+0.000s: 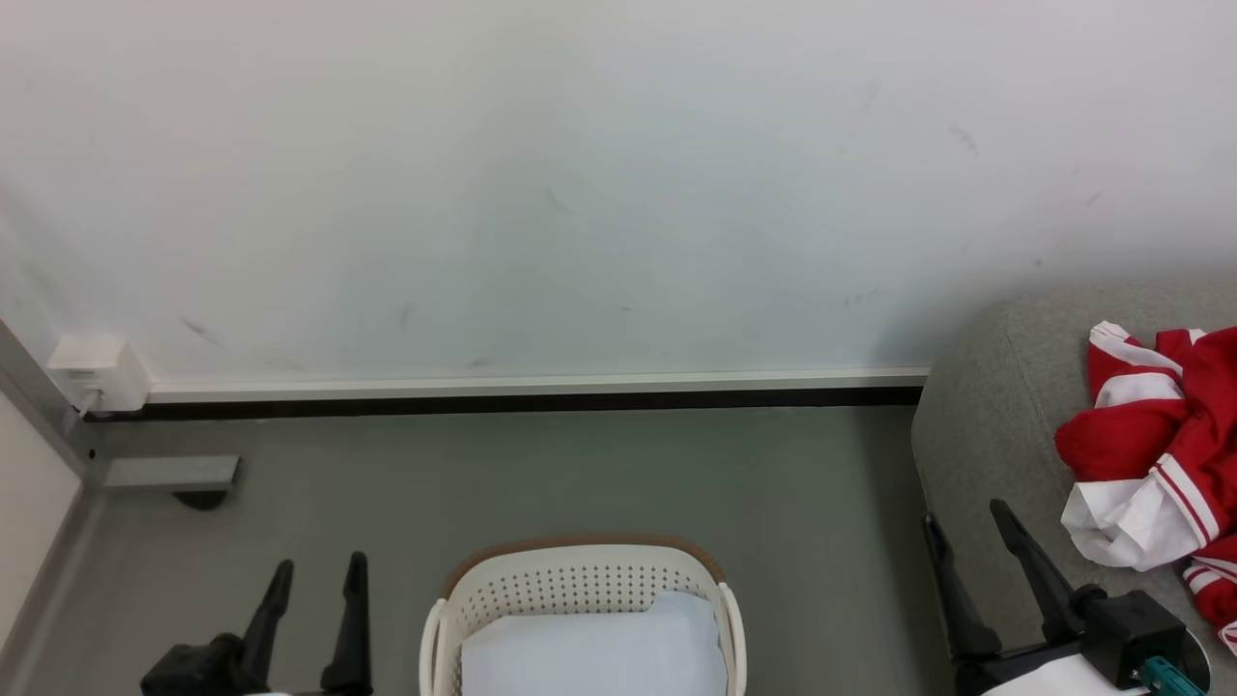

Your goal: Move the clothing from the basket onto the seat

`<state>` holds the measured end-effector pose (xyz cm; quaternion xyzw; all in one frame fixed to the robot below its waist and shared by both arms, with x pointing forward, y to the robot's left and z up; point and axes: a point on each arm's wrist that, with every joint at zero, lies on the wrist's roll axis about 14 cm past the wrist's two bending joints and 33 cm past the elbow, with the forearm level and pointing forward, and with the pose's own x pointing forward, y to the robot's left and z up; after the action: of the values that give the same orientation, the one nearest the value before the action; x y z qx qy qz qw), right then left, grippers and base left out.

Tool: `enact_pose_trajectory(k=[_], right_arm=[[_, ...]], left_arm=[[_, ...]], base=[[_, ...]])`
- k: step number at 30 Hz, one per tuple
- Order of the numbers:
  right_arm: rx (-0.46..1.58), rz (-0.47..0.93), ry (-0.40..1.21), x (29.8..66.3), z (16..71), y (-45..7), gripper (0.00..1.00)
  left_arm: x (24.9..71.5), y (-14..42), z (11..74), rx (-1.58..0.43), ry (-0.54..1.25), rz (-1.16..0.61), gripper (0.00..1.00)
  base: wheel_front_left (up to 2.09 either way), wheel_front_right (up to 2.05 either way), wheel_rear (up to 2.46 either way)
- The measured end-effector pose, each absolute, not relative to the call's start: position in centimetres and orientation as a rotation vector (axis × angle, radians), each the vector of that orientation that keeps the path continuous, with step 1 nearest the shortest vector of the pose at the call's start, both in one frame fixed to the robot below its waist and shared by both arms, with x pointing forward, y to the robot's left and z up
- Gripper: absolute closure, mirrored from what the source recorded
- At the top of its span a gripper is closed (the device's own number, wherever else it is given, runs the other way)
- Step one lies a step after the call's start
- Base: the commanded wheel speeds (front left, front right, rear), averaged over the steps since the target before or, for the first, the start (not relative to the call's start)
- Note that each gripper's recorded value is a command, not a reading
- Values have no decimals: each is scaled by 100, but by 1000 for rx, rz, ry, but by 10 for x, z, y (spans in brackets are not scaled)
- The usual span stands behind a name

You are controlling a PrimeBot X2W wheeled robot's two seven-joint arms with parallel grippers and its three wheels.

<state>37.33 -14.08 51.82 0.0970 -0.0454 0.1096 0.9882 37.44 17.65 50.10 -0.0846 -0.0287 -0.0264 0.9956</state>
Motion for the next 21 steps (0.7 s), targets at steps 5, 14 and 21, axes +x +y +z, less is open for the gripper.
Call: enact_pose_trajectory(k=[5,14,21], right_arm=[[198,215,-96,374,519,-142,0],[203,215,-95,374,519,-142,0],[205,216,-95,374,519,-141,100]], left_arm=[[374,178,500,-172,-58,-50,0],[374,180,499,-178,-58,-44,0],[373,181,496,-184,-51,-39,100]], base=[[0,0,0],[0,0,0],[0,0,0]])
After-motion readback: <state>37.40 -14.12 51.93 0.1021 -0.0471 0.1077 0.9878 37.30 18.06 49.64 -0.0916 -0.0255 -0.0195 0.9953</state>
